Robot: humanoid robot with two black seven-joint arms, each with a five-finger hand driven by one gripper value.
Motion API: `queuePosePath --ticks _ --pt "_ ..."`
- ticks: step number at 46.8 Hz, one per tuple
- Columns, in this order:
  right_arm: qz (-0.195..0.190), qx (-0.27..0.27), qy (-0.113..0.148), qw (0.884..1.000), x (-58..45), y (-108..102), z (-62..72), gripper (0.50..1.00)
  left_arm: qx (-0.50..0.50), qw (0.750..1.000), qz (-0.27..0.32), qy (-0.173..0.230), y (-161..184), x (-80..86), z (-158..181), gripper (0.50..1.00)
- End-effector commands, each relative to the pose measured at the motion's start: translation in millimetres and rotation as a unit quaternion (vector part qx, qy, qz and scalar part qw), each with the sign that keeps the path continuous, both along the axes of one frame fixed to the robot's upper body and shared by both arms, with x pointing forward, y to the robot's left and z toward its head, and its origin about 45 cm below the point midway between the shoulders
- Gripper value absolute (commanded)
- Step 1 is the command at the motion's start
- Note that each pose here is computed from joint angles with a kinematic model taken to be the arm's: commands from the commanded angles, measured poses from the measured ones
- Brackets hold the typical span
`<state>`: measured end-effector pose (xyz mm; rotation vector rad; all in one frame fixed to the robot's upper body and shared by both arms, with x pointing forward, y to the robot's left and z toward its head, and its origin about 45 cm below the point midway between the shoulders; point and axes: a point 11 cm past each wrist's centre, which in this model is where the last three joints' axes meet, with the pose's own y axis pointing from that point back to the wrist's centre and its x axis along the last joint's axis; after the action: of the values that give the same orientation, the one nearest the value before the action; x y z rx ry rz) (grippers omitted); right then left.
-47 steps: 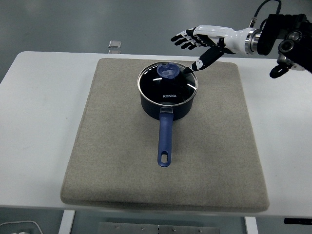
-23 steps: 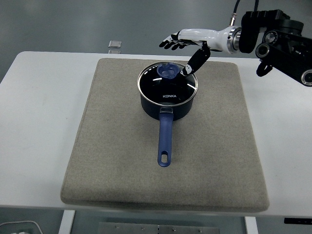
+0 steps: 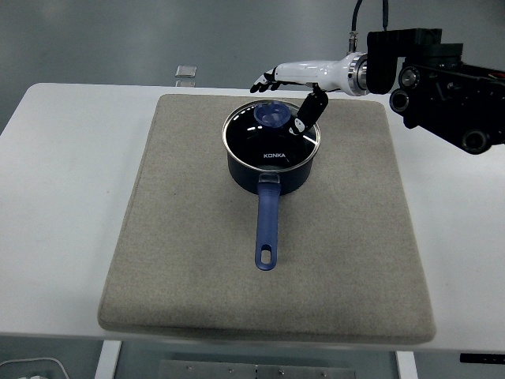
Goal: Lift the pot lid and place it to the right of the pot.
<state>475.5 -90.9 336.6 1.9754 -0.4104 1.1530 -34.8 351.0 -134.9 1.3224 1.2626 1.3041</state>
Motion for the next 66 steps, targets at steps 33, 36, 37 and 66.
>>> queuePosePath --ticks 33,36,37,66 --pt "0.033 -0.048 -0.031 0.998 -4.4 25.6 -1.1 0.872 0.0 1.0 0.0 0.0 0.1 -0.1 0.0 1.0" --pt "0.035 -0.06 -0.036 0.997 -4.3 24.0 -4.0 0.864 0.0 1.0 0.0 0.0 0.1 -0.1 0.0 1.0" --pt "0.035 -0.062 -0.036 0.997 -4.1 23.2 -5.1 0.862 -0.001 1.0 -0.001 0.0 -0.4 -0.1 -0.1 1.0" --pt "0.034 -0.07 -0.032 0.996 -3.6 21.2 -5.3 0.719 -0.001 1.0 0.0 0.0 -0.4 -0.1 -0.1 1.0"
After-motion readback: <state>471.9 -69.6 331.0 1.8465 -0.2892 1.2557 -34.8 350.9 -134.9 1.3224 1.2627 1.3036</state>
